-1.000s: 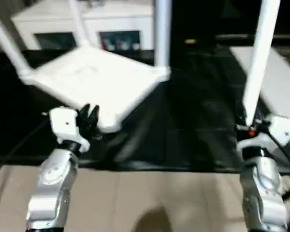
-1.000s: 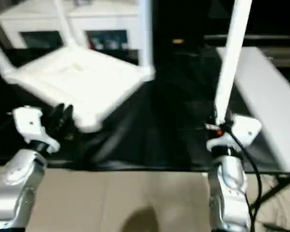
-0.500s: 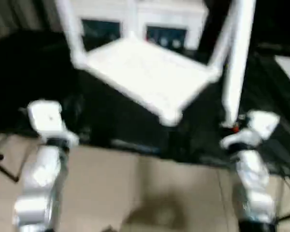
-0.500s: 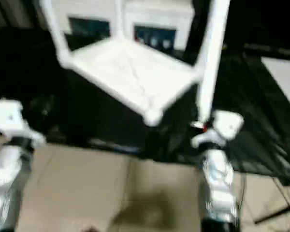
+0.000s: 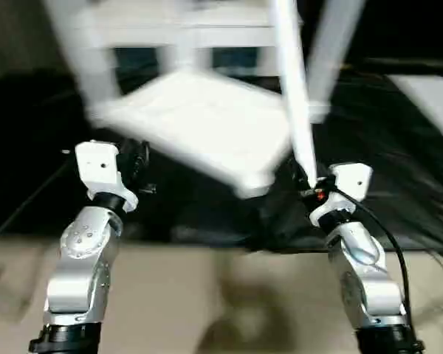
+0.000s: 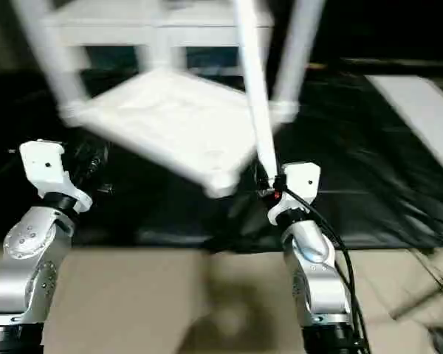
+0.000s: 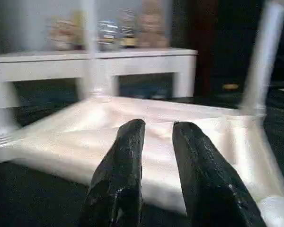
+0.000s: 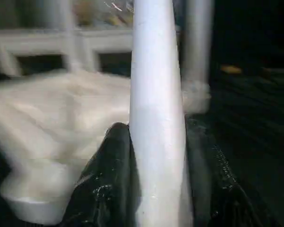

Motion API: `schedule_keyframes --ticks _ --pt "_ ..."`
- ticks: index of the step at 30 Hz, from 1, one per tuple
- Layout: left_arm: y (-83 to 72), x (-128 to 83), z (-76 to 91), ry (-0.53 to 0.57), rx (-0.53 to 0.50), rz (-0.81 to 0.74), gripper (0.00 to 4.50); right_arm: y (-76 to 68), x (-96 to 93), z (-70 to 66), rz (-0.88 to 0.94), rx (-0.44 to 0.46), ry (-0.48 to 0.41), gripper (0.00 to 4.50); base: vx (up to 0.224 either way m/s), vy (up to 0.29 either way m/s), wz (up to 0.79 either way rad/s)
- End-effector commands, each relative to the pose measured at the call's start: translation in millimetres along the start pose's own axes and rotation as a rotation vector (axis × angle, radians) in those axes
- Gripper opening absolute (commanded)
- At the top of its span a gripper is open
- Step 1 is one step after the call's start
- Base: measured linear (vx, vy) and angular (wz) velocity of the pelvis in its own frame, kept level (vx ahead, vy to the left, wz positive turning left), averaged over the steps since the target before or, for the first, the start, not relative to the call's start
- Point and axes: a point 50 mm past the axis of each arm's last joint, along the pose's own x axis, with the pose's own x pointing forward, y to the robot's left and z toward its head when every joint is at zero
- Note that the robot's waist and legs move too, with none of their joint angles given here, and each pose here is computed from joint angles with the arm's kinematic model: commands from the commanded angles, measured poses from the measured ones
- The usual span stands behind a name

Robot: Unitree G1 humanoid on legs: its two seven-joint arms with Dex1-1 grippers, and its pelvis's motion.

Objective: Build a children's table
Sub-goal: Move to table

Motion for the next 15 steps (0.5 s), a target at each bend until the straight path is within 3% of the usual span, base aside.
schedule_keyframes --ticks 1,6,7,10,13,15 --pt "7.3 -4.4 -4.1 0.019 0.029 0.026 1.25 8.9 8.1 3.7 0.059 -0.018 0.007 1.21 0.261 -0.008 -0.02" --pt "11.3 -7.6 -2.9 0.017 0.046 0.048 1.25 15.7 11.3 -0.6 0.183 -0.040 0.076 1.21 0.103 -0.011 -0.08" --pt "13.7 -9.0 -2.0 0.015 0.056 0.058 1.25 20.1 11.1 -1.1 0.240 -0.091 0.086 1.21 0.273 -0.059 -0.21" --pt "16.2 -11.0 -2.3 0.018 0.065 0.068 1.25 22.7 10.1 -1.0 0.265 -0.110 0.085 1.21 0.234 -0.047 -0.05" --pt "15.6 -10.4 1.6 0.008 0.062 0.024 1.25 20.1 9.7 9.6 0.269 -0.028 0.045 1.21 0.221 -0.083 0.13" --pt "14.8 -8.6 2.7 0.007 0.058 -0.012 1.25 21.3 8.9 15.2 0.315 -0.060 0.023 1.21 0.201 -0.074 0.06"
